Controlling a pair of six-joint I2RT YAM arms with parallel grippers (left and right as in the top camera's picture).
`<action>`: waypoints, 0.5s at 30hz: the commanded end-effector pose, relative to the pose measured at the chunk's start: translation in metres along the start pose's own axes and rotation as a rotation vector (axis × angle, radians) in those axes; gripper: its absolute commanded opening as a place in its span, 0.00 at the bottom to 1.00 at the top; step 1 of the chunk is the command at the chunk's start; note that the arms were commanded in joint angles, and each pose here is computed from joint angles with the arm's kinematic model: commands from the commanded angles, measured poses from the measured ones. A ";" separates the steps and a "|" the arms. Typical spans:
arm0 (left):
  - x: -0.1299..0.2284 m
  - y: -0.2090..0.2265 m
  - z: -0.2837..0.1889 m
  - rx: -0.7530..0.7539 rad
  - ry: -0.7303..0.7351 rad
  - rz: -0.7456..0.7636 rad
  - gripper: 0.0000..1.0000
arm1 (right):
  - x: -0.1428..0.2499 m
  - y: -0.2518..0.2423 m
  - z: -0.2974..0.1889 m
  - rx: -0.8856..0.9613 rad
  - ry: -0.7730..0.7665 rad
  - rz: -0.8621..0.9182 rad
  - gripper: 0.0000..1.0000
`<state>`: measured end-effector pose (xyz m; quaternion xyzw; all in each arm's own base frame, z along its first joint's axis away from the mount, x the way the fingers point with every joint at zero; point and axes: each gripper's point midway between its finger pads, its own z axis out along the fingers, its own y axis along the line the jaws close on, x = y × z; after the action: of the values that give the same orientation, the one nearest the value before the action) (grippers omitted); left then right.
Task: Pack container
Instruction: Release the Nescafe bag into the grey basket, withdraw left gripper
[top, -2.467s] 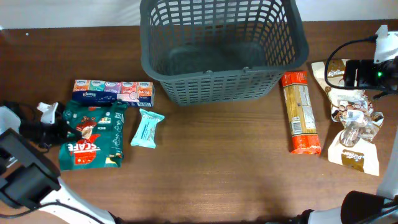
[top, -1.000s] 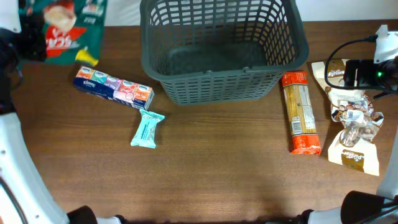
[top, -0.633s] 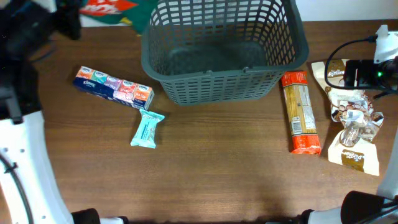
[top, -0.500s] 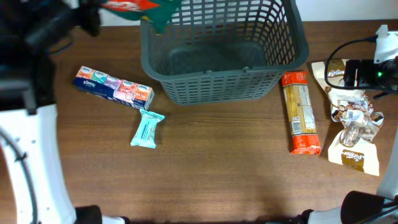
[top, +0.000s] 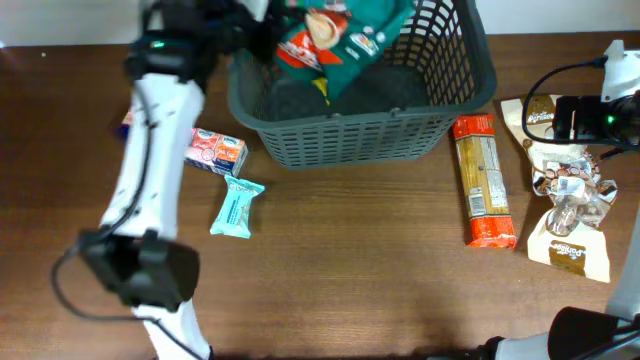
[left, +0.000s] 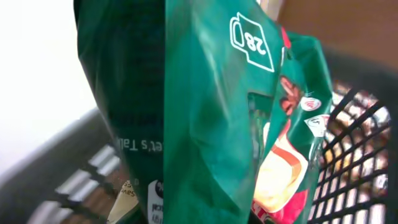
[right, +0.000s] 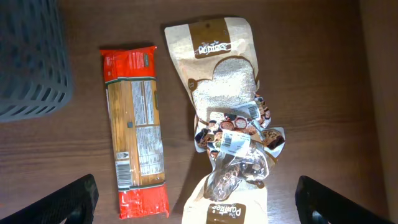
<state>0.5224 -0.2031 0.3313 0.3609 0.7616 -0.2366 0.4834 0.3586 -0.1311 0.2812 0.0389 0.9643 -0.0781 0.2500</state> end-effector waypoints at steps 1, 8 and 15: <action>-0.022 -0.017 0.001 -0.018 -0.024 0.053 0.02 | -0.006 0.000 -0.005 -0.006 -0.022 -0.005 0.99; 0.011 -0.026 0.033 -0.002 0.083 0.013 0.02 | -0.005 0.000 -0.005 -0.006 -0.022 -0.005 0.99; 0.003 -0.026 0.026 -0.013 0.068 -0.054 0.82 | -0.005 0.000 -0.005 -0.006 -0.022 -0.005 0.99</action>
<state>0.5206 -0.2392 0.2799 0.3616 0.8008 -0.2185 0.4245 0.3586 -0.1313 0.2812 0.0393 0.9643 -0.0781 0.2500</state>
